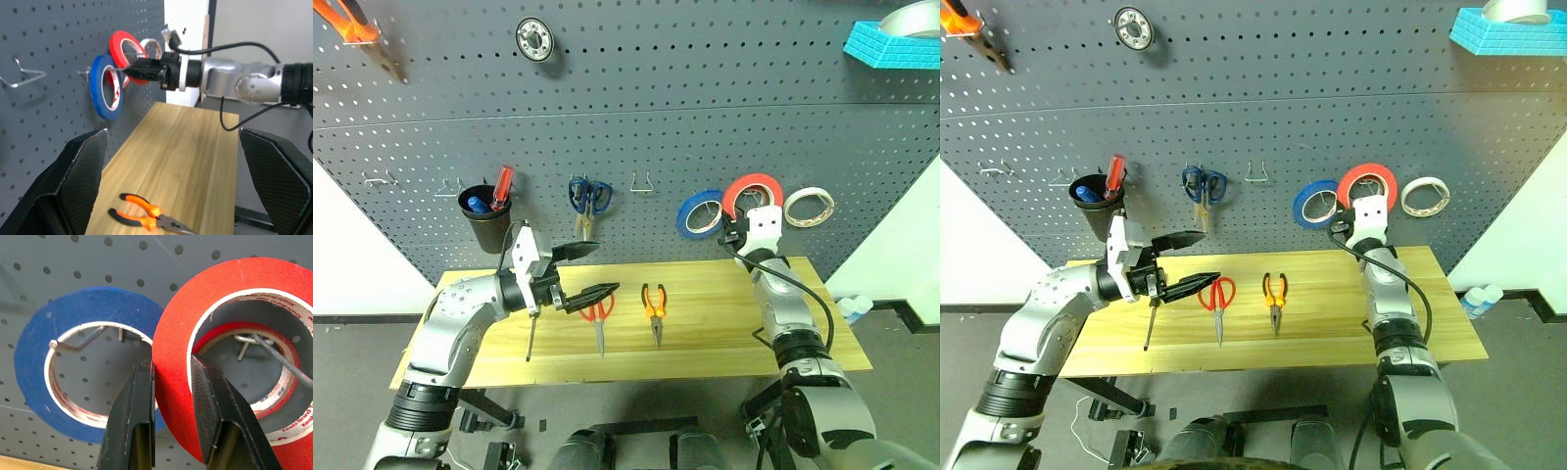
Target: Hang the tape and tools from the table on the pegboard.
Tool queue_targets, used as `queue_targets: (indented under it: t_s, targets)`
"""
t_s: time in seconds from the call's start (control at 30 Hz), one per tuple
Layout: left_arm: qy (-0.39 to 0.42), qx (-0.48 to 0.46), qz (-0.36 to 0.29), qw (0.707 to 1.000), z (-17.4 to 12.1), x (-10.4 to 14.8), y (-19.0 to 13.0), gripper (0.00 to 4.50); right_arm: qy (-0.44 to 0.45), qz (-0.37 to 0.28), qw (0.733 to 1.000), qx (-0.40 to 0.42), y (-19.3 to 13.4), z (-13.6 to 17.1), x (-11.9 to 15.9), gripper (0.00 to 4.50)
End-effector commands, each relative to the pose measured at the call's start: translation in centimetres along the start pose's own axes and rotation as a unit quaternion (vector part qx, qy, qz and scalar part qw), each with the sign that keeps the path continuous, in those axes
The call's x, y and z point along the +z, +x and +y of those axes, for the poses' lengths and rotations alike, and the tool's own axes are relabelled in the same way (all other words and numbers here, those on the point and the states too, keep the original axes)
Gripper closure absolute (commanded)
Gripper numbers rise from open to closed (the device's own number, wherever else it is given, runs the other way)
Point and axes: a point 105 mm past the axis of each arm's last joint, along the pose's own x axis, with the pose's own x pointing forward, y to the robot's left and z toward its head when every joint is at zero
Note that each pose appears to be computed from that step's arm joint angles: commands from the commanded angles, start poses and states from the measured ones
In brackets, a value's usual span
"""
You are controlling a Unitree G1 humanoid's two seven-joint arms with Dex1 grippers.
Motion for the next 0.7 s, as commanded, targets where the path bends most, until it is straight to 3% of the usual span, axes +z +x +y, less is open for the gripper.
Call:
queue_targets:
  t_s: [0.03,0.23,0.6,0.7]
  targets:
    - [0.019,0.002,-0.018,1.0,0.08,1.26,-0.15,0.0,-0.012,-0.039,0.999,-0.004,0.83,-0.38,2.23,3.83]
    - [0.02,0.005,-0.017,1.0,0.19,1.21,-0.06,0.0,-0.003,-0.024,1.0,-0.007,1.0,-0.53,1.71,3.83]
    - [0.022,0.009,-0.017,1.0,0.34,1.24,-0.13,0.0,-0.008,-0.014,1.0,-0.02,1.35,-0.91,1.54,0.07]
    - [0.022,0.01,-0.016,1.0,0.35,1.2,-0.08,0.0,-0.011,-0.003,1.0,-0.01,1.44,-0.59,1.24,0.03]
